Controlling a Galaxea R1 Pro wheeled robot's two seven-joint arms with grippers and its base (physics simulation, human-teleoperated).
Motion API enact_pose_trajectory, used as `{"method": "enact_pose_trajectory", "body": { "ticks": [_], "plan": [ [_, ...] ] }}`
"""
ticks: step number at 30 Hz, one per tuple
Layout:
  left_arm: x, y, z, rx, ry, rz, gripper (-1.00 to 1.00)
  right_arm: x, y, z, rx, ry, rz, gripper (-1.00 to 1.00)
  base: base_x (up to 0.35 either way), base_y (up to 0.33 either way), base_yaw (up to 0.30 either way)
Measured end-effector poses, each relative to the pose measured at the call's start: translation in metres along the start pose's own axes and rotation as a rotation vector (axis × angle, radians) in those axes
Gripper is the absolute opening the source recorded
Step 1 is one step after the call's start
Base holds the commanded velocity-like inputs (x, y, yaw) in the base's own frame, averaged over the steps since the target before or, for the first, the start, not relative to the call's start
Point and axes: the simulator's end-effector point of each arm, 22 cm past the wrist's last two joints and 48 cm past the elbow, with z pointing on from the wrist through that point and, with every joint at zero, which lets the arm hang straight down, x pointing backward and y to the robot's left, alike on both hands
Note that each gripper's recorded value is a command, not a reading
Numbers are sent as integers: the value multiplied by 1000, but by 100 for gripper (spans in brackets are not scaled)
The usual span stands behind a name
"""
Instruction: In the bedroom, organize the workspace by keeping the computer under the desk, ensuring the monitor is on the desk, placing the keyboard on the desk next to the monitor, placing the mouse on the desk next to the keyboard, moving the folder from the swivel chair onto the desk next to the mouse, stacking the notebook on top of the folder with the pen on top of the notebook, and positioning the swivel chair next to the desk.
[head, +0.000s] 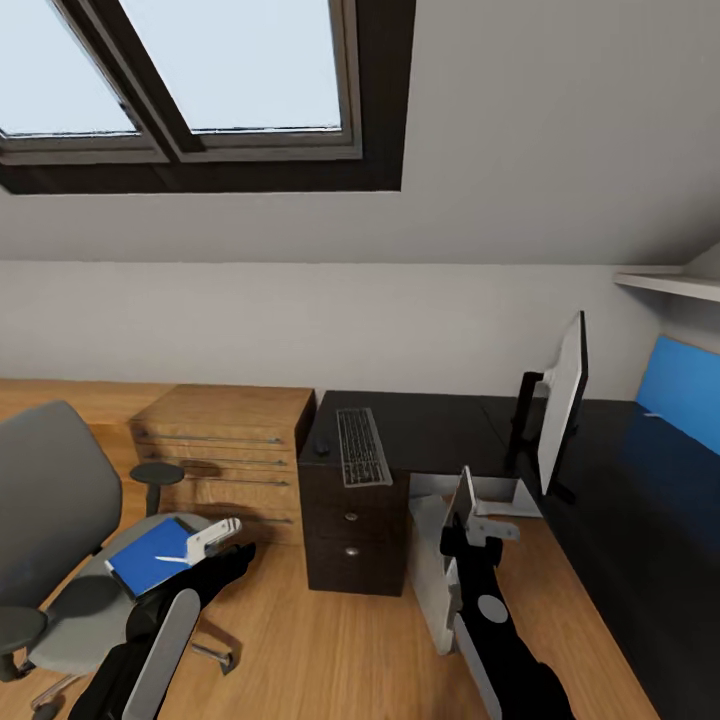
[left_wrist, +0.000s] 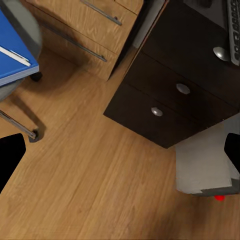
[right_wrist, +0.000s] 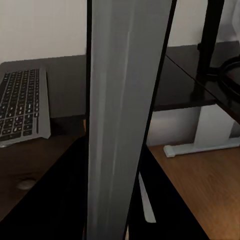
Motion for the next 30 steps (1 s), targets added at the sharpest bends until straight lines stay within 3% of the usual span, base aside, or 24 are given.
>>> {"method": "enact_pose_trajectory", "body": {
  "ticks": [3,5,7,8,9,18,23,30],
  "plan": [
    [0,0,0,1,0,0,100,-8,-2,1,6,-6,51,-100,285,0,0],
    [0,0,0,0,0,1,100,-21,-6,2,15,-13,155,-100,213,0,0],
    [0,1,0,0,1,1,100,-28,-7,2,17,-20,204,-100,170,0,0],
    [0,1,0,0,2,2,100,-38,-10,2,18,-30,260,-100,71,0,0],
    [0,1,0,1,4,2,100,-52,-15,3,14,-28,377,-100,57,0,0],
    [1,0,1,1,5,3,100,-48,-18,5,-35,87,658,-100,18,0,0],
    [1,0,1,2,6,2,100,-51,-26,7,-33,92,733,-100,2,0,0],
    [1,-1,0,2,2,0,100,-46,-39,9,-12,96,790,-100,122,56,0]
  ]
}}
